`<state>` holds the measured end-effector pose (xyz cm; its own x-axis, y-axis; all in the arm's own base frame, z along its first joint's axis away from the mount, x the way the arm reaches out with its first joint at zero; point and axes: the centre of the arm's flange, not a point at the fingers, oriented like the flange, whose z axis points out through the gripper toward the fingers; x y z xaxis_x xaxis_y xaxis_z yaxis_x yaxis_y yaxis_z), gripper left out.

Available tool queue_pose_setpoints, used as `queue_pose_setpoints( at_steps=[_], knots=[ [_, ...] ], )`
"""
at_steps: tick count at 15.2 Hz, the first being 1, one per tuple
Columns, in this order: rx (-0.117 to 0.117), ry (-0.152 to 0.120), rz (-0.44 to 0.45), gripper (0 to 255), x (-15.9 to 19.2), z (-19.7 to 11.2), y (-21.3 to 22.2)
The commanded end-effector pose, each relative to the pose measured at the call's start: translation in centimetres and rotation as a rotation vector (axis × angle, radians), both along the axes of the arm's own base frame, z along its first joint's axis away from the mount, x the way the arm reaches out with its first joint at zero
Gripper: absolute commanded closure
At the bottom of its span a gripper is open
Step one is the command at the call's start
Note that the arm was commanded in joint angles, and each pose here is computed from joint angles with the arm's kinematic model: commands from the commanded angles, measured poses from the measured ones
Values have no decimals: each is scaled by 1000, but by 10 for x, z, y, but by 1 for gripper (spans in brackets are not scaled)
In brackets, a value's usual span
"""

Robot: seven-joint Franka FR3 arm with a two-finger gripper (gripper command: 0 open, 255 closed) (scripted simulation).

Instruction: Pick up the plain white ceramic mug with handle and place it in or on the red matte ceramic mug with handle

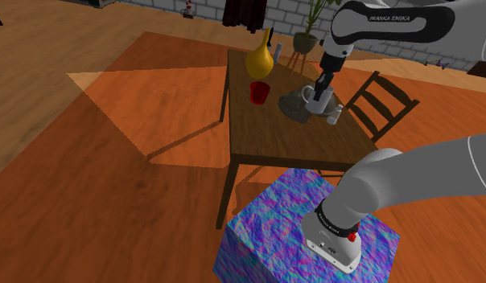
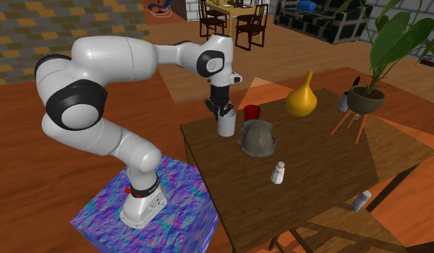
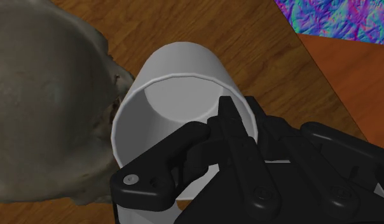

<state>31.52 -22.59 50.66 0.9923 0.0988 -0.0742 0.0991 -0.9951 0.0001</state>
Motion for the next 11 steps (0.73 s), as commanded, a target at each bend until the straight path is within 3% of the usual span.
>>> queue_pose_setpoints(
  at_steps=[1,2,11],
  knots=[
    [0,0,0,255,-1,11,0],
    [0,0,0,255,-1,13,0],
    [0,0,0,255,117,21,-9]
  ],
)
